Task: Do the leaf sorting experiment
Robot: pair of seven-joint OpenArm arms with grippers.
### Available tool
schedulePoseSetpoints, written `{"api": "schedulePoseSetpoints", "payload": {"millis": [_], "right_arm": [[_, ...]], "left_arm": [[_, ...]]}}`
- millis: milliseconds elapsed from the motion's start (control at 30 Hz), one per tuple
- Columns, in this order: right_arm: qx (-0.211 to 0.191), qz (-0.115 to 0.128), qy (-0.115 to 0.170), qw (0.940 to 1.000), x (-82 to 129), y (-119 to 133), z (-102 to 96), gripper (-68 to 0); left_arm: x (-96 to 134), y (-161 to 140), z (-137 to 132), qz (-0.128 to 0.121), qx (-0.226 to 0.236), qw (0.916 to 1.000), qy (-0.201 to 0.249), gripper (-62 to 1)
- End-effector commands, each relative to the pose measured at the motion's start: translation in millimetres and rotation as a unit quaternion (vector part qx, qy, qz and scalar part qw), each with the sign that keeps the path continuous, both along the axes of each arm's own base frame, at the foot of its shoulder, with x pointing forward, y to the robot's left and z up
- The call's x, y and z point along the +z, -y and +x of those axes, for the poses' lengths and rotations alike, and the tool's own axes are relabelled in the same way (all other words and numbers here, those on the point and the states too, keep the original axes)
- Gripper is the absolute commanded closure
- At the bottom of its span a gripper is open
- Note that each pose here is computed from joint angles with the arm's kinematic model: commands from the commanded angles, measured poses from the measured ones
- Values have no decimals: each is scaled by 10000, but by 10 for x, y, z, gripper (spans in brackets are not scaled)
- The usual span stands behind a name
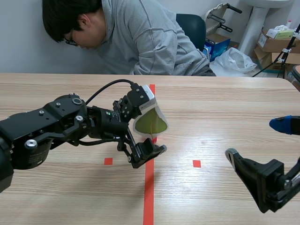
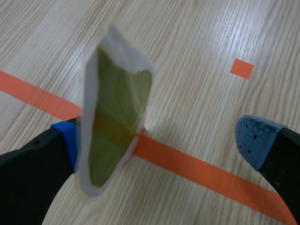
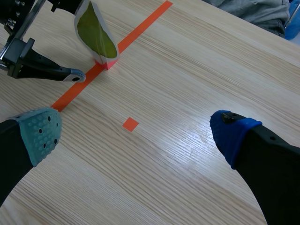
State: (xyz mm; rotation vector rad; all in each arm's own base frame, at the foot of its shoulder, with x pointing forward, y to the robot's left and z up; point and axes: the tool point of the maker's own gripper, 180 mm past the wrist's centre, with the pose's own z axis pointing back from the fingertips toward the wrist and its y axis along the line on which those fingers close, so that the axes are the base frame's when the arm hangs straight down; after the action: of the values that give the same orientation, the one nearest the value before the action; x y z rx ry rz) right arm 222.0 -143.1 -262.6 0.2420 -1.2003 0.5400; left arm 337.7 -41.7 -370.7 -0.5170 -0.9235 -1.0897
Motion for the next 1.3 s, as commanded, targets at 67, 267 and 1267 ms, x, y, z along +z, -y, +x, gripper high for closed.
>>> {"api": "schedulePoseSetpoints", "payload": {"millis": [67,267,1267], "right_arm": [[-1,14,177,9998,101,1,55,-667],[-2,12,173,9998,99,1,55,-667],[-4,2,157,9999,93,3,53,-667]], "left_arm": [[112,1,118,27,79,9995,306,-623],[120,-12,147,27,157,9993,348,-566],[233,55,156,-360,180,9983,422,-38]]}}
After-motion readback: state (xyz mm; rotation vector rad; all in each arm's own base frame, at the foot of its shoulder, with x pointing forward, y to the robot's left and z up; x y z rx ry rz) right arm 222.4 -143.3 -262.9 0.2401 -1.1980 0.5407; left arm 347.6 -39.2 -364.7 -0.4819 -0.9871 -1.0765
